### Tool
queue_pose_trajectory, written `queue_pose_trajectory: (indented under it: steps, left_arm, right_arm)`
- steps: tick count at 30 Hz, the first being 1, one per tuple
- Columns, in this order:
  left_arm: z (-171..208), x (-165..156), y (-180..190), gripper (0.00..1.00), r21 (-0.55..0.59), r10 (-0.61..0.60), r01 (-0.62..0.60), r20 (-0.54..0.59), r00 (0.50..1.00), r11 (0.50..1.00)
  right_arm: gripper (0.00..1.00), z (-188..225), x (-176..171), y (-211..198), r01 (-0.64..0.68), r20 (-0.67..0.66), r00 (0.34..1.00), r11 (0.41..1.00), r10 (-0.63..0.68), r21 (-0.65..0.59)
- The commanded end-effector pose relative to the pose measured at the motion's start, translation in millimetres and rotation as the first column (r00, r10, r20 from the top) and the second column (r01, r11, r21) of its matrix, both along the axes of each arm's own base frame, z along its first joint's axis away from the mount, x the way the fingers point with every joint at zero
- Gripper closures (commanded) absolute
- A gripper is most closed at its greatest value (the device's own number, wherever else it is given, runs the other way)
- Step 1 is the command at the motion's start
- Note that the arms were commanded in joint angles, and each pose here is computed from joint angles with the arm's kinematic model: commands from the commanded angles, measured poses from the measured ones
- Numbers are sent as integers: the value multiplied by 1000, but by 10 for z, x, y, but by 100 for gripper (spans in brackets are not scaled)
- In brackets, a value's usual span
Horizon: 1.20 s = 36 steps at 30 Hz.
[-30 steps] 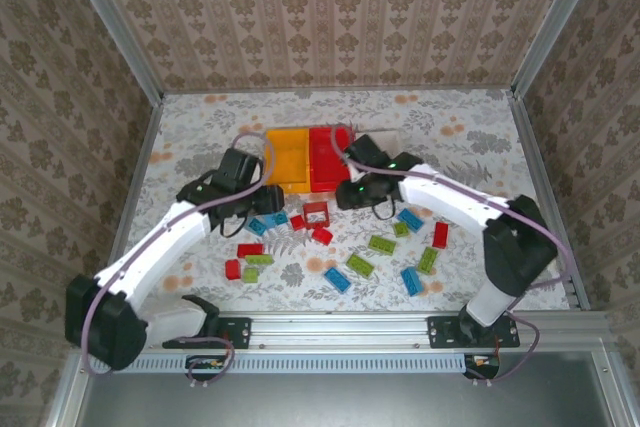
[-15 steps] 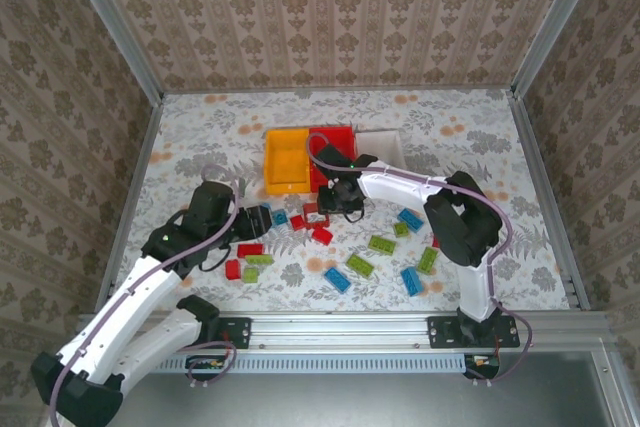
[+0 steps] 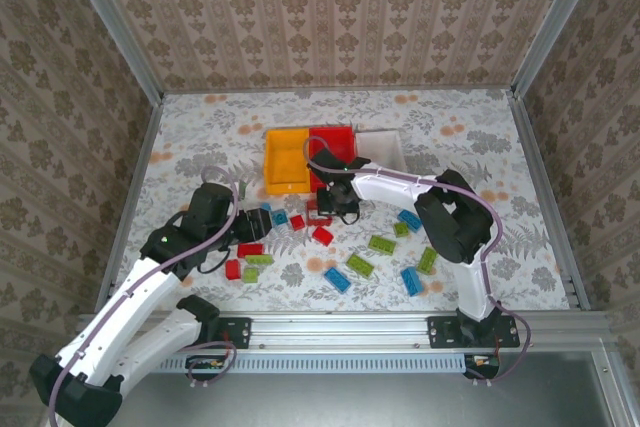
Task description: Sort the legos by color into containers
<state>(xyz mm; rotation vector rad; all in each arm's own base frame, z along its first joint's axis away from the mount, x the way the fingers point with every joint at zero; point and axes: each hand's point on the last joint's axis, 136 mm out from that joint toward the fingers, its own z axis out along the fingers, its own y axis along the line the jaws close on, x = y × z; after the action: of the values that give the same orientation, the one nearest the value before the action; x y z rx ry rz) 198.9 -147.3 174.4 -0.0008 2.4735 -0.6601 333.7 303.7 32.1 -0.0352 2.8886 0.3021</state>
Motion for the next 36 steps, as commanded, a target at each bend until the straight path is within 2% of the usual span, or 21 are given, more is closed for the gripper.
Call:
queue_pose_trajectory:
  steps: [1,8,13,18,24,29,36]
  left_arm:
    - [30,11,-30,47,1,-15,15,6,1000,1000]
    - [157,171,-192,47,-10,-41,41,43,998,999]
    - [202,294,-372,47,-1,-77,77,61,995,997]
    - [224,430,-591,48,16,-119,118,70,990,993]
    - [232,530,-782,47,34,-150,148,72,986,988]
    - [166,501,-751,47,62,-134,130,50,990,990]
    - [-146,392,-323,44,187,29,-14,-79,996,982]
  right_arm:
    - [99,153,60,-77,25,52,998,998,-22,-51]
    - [100,887,221,-666,107,212,974,989,-84,-99]
    - [100,1111,336,-1241,166,259,957,977,-127,-136]
    - [100,1041,533,-1653,206,253,955,961,-155,-187]
    - [100,692,739,-1730,181,192,972,952,-135,-246]
    - [100,523,835,-1707,169,162,978,951,-129,-260]
    - [69,497,862,-1662,156,154,981,955,-119,-252]
